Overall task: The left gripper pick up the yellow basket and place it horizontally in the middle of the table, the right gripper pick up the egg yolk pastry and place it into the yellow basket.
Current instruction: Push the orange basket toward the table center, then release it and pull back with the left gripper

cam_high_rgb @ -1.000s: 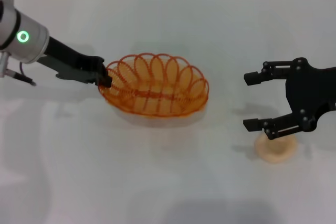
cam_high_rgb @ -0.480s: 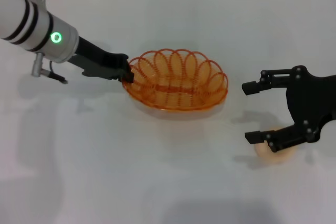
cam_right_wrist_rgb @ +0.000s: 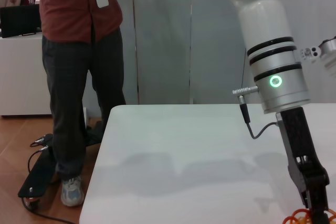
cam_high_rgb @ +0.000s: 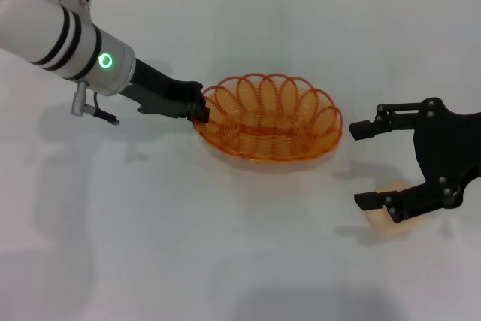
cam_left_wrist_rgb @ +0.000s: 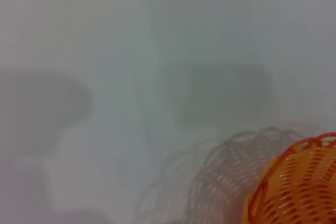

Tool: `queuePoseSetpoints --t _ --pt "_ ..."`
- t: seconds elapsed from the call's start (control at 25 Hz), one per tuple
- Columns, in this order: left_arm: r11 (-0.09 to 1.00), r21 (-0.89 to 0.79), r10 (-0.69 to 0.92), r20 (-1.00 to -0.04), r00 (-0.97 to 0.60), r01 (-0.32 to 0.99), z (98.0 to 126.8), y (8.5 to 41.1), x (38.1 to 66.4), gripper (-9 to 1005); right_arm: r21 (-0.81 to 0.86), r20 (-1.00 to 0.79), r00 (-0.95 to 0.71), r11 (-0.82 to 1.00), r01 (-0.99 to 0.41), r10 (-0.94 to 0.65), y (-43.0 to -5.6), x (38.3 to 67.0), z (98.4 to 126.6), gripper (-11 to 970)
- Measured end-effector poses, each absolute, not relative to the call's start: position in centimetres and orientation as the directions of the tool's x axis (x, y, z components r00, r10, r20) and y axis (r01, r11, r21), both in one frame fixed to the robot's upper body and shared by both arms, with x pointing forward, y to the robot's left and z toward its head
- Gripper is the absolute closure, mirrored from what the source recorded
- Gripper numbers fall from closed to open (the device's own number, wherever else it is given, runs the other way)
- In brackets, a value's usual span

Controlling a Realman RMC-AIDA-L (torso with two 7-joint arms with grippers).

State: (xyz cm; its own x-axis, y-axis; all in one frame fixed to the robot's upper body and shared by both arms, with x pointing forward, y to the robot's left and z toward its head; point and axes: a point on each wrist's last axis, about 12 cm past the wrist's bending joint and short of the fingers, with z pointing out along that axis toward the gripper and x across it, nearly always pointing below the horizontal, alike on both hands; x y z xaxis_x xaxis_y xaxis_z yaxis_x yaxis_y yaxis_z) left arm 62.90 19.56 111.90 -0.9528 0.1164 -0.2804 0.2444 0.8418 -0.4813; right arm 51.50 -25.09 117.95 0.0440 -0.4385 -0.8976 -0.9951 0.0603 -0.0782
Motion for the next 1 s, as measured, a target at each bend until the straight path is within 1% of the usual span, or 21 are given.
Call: queuePoseSetpoints --t 0.2,0.56,0.84,1.0 --pt "0.837 -0.49 0.113 -0.277 -0.954 0.242 111.8 19.5 62.8 920 -0.078 -0.897 0.043 0.061 -0.995 -0.44 -25.1 51.5 117.9 116" --pt "0.827 -0.508 0.131 -0.241 -0.962 0.24 111.6 19.5 62.1 921 -0.078 -0.897 0.043 0.06 -0.995 -0.44 -25.1 51.5 117.9 119" --pt "0.812 -0.525 0.137 -0.252 -0.958 0.254 111.9 19.5 62.1 719 -0.086 -0.894 0.046 0.069 -0.994 -0.446 -25.5 51.0 118.0 122" --pt "0.808 -0.514 0.144 -0.301 -0.943 0.288 112.7 20.3 62.2 587 -0.09 -0.893 0.05 0.069 -0.994 -0.447 -25.5 51.0 118.1 123"
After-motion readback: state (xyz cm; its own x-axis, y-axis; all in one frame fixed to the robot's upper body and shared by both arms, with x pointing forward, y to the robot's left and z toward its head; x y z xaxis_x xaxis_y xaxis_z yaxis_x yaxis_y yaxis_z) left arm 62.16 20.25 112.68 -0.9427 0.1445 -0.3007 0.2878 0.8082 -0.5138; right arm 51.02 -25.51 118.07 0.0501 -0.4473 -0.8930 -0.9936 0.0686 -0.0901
